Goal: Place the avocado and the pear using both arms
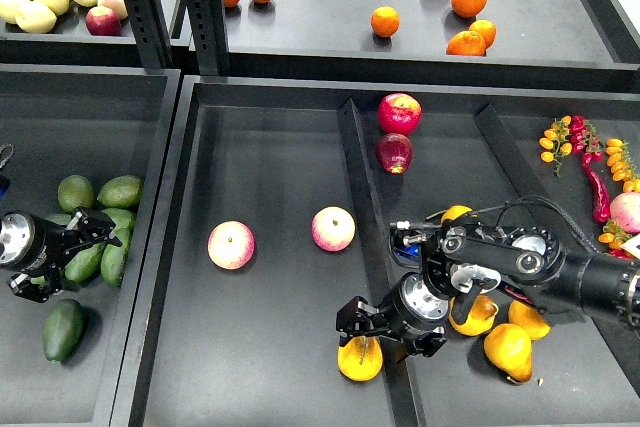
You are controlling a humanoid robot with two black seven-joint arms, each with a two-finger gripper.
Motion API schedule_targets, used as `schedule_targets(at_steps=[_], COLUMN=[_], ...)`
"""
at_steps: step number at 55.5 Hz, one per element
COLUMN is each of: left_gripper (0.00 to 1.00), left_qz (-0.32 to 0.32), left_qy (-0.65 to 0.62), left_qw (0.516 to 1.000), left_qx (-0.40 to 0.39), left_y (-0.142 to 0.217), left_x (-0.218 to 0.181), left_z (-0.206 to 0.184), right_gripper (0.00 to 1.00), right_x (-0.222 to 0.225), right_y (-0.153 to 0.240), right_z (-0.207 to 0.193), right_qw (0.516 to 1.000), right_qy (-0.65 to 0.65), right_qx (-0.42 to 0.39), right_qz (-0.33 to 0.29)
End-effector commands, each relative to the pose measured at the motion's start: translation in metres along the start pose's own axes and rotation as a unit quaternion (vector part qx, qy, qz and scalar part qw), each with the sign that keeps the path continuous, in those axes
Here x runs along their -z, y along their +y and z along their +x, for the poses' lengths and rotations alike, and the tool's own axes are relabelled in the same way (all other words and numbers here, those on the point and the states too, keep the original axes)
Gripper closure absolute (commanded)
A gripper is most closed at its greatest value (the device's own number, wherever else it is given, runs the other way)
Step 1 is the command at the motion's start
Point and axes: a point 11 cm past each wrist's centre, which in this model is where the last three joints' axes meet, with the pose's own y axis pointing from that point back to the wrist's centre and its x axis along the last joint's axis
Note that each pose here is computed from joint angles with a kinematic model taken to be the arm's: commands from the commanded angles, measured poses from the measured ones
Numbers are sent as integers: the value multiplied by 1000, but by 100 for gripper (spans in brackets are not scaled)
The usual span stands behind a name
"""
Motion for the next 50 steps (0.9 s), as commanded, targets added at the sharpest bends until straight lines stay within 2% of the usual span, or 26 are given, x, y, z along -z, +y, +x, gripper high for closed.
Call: schedule_targets(at_steps=[1,50], left_gripper=[0,0], left_qz=[-1,-1], left_qy=[1,4], left_qw=[1000,1000], left_qx=[1,5], left_y=[0,-2], left_x=[0,4], left_z=[0,-3], right_gripper=[0,1], right_x=[-7,-10], right_y=[-7,-19], right_z=[-4,0], right_qw=[1000,1000], right_qy=[-2,-20], right_qx=[4,-3], right_qz=[-6,-10])
